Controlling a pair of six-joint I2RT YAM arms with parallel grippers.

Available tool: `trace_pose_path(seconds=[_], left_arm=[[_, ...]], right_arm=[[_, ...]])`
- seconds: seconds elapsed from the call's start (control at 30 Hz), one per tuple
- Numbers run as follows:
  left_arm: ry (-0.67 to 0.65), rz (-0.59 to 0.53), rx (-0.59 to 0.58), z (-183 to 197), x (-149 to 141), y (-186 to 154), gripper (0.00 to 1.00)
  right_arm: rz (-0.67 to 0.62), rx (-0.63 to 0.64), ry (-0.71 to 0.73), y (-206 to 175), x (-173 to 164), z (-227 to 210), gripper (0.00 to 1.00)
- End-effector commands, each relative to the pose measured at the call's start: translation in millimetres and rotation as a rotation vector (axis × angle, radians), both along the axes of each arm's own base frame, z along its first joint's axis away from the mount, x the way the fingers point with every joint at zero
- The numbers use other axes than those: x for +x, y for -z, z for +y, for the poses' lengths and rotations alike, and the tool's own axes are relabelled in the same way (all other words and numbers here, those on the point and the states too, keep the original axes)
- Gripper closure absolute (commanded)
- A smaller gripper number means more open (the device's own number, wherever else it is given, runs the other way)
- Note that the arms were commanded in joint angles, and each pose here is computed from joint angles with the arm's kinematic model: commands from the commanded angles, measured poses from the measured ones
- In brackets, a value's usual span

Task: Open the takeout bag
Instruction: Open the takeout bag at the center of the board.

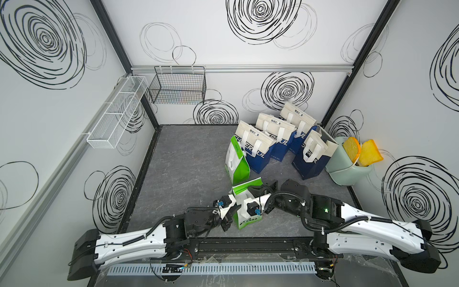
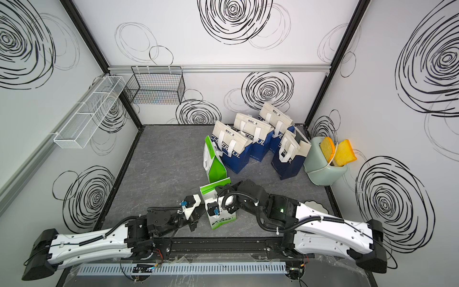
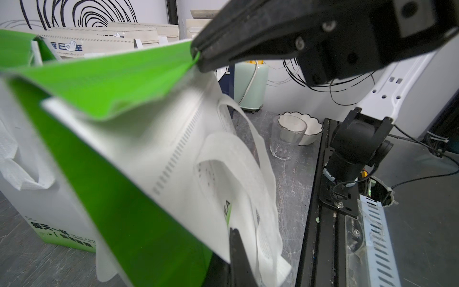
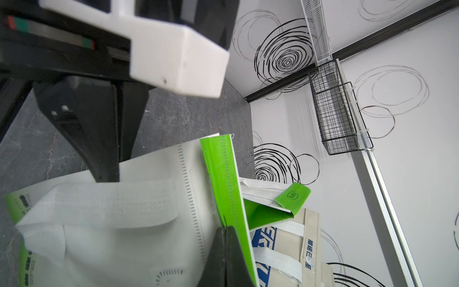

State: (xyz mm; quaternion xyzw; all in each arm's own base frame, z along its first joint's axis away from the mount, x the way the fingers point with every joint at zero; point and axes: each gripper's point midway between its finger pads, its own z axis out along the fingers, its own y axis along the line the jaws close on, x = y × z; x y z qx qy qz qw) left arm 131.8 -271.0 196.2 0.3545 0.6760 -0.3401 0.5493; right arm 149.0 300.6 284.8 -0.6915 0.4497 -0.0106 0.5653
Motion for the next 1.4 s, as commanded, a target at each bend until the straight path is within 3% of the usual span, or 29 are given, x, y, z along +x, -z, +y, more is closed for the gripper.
trace_pose_path(seconds=[0.0, 0.83, 0.87, 0.97, 1.0, 1.23, 1.37], left_arm=[[0.013, -0.007, -0.055, -2.3, -1.5, -11.8, 1.00], [-0.012, -0.001, -0.053, 0.6, 1.7, -10.9, 0.99], [-0.019, -0.001, -0.052, 1.2, 2.7, -10.4, 0.92], [-0.025, 0.003, -0.051, 1.6, 3.7, -10.3, 0.83], [-0.026, 0.004, -0.051, 1.8, 3.9, -10.1, 0.75], [-0.042, 0.010, -0.056, 4.5, 5.6, -10.6, 0.52], [-0.049, 0.017, -0.058, 6.0, 5.9, -11.3, 0.46]], right_arm=[[-0.037, 0.134, 0.050, -46.5, 9.1, -0.9, 1.00], [0.070, 0.182, 0.054, -62.6, 22.3, -5.0, 1.00], [0.070, 0.181, 0.057, -63.2, 23.4, -5.2, 1.00], [0.076, 0.188, 0.053, -65.1, 23.9, -6.1, 1.00], [0.084, 0.192, 0.050, -65.0, 23.6, -6.0, 1.00], [0.142, 0.209, 0.035, -64.2, 19.7, -5.7, 1.00], [0.179, 0.232, 0.023, -70.4, 16.0, -7.9, 0.75]])
